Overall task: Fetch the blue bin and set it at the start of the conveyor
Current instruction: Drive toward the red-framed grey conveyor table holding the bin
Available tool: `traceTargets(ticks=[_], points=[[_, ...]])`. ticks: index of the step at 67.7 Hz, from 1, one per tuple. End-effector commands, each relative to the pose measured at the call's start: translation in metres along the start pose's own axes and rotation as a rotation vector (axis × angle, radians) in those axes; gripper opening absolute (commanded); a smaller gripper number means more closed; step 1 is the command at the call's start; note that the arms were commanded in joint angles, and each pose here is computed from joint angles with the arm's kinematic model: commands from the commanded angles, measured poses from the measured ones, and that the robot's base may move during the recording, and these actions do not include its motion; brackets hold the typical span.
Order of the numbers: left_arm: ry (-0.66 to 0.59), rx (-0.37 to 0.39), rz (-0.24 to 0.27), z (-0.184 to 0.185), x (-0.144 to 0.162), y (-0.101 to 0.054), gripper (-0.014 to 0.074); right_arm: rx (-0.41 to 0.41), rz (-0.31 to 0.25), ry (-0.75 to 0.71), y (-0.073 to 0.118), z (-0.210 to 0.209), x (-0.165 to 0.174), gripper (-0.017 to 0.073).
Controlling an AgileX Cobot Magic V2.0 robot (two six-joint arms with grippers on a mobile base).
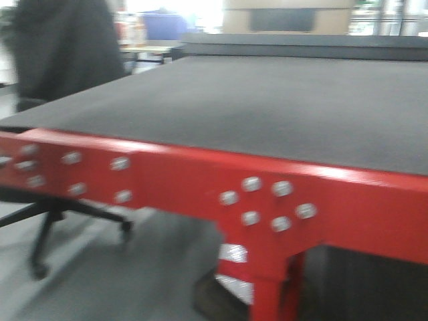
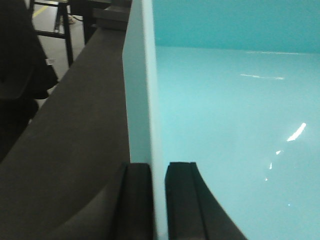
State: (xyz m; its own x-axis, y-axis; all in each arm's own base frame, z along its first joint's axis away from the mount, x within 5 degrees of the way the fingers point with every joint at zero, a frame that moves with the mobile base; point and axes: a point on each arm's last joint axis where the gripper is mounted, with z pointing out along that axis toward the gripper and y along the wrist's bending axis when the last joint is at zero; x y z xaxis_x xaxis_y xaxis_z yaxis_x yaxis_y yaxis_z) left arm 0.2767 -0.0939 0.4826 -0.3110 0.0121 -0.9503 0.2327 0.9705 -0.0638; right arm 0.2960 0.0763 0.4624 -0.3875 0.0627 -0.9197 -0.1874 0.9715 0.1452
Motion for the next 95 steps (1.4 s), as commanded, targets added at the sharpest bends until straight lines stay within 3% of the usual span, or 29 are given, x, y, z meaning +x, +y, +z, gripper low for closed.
traceTargets(ticks=[1, 95], points=[[-0.065, 0.041, -0.034, -0.01, -0.0091, -0.004, -0.0111, -0.01, -0.023, -0.093, 0.0011, -0.0051, -0.0109, -0.0151], [-0.065, 0.041, -0.034, -0.01, -0.0091, -0.004, -0.0111, -0.01, -0.023, -0.093, 0.0011, -0.0051, -0.0109, -0.0151]])
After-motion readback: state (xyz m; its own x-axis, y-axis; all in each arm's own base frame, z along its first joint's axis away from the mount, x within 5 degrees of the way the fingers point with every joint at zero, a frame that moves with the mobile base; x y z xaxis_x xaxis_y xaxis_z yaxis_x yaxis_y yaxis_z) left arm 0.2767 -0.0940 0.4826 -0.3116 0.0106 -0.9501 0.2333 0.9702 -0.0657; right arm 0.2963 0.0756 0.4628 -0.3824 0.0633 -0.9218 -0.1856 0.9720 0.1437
